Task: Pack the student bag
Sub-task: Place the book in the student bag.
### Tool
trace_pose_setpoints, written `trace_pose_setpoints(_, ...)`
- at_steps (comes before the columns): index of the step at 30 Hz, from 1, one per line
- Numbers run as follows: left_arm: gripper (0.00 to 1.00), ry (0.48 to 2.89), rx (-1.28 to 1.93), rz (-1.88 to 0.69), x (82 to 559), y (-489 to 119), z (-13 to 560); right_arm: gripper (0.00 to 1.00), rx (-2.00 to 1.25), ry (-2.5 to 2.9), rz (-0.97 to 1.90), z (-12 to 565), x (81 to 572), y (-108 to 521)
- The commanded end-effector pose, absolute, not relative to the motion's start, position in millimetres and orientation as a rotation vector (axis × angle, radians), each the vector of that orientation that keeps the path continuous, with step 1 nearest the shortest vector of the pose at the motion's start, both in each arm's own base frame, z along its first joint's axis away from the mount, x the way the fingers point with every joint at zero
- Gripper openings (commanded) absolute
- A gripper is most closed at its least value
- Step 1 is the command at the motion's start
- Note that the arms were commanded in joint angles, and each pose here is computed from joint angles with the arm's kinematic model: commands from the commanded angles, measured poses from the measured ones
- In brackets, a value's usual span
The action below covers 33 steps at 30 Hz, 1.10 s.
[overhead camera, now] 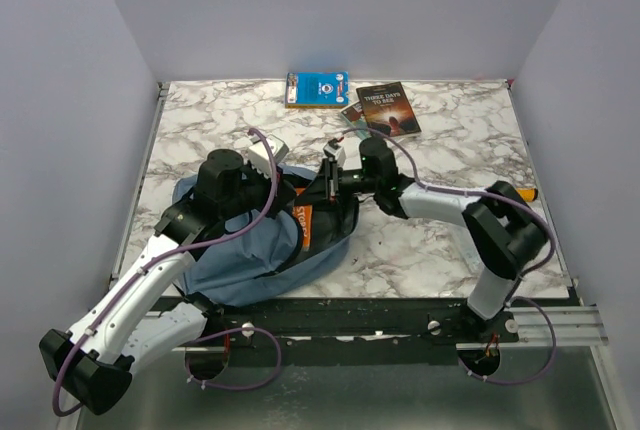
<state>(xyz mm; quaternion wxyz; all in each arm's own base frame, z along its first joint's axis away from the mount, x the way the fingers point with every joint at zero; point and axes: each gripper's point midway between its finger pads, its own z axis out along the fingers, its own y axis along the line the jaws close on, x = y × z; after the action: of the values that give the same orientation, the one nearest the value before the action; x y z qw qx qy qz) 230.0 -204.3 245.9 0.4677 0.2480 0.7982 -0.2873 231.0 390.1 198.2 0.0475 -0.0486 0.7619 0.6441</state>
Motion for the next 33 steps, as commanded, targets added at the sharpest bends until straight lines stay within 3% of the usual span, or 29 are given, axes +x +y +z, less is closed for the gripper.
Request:
trace_pose_setpoints(1, 0.0, 1.76, 0.744, -0.923, 210.3, -234.6, 281.4, 0.01, -0.35, 2.099, 2.191, 243.3, 220.8, 422.8)
trace_pose_setpoints(13, 0.0, 1.739, 0.801, -0.99, 202.8, -243.6, 281.1, 0.01, -0.344, 2.251, 2.17, 170.2, 236.0, 446.1)
trace_pose_setpoints(18, 0.0, 1.738, 0.801, -0.978, 202.5, -241.8, 279.5, 0.02, -0.419, 2.466, 1.93, 127.6, 242.6, 446.6)
trace_pose_setpoints(21, 0.0, 1.746, 0.799, -0.98, 204.2, -242.7, 278.8, 0.18, -0.43, 2.539, 1.803, 106.6, 247.1, 442.8)
trace_pose_setpoints(24, 0.0, 1.752, 0.788, -0.971, 206.2, -242.1, 278.2, 0.26, -0.408, 2.541, 1.769, 99.0, 250.5, 442.2)
trace_pose_setpoints(29, 0.0, 1.79, 0.73, -0.879, 218.8, -232.6, 270.5, 0.62, -0.35, 2.461, 1.704, 113.2, 262.0, 435.2)
trace_pose_setpoints(33, 0.0, 1.804, 0.694, -0.822, 226.8, -226.6, 267.1, 0.77, -0.314, 2.46, 1.587, 114.6, 273.7, 418.9)
